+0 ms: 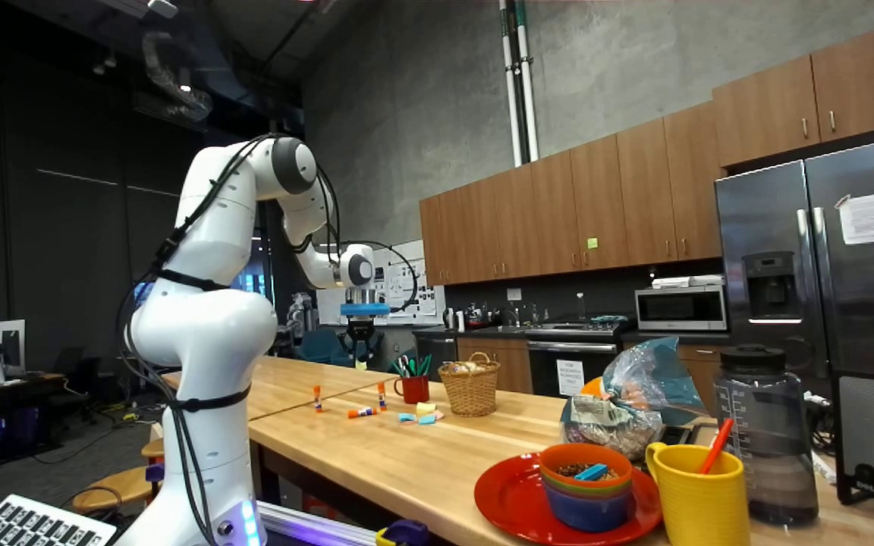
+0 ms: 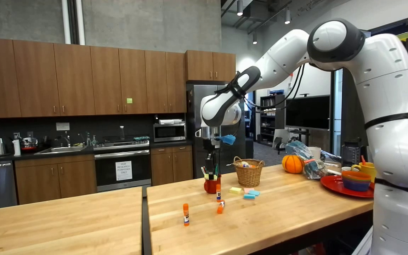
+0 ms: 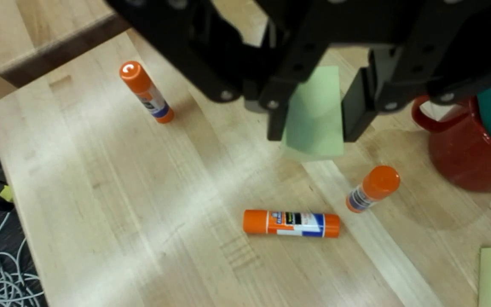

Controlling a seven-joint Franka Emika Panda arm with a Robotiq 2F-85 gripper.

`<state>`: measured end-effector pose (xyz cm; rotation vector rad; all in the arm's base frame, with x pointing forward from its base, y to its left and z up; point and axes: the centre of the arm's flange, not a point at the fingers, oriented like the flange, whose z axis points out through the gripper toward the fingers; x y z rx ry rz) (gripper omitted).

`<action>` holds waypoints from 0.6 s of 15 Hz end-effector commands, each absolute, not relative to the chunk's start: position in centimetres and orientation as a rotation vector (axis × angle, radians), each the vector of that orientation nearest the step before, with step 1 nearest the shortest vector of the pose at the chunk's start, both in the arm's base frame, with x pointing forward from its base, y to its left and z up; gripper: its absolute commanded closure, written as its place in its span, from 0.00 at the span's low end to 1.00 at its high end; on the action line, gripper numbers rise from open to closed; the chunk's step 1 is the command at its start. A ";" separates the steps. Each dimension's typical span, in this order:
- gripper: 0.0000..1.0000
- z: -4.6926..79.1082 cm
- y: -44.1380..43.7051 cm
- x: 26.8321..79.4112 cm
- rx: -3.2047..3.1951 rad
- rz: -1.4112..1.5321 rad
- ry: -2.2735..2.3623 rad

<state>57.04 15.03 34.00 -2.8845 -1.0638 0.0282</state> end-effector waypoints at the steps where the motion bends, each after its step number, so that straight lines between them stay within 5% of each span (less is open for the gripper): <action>1: 0.34 34.4 16.2 57.0 -2.875 0.003 -1.071; 6: 0.02 34.2 16.6 57.2 -2.905 -0.024 -1.047; 9: 0.00 33.3 17.5 57.4 -2.963 -0.055 -0.975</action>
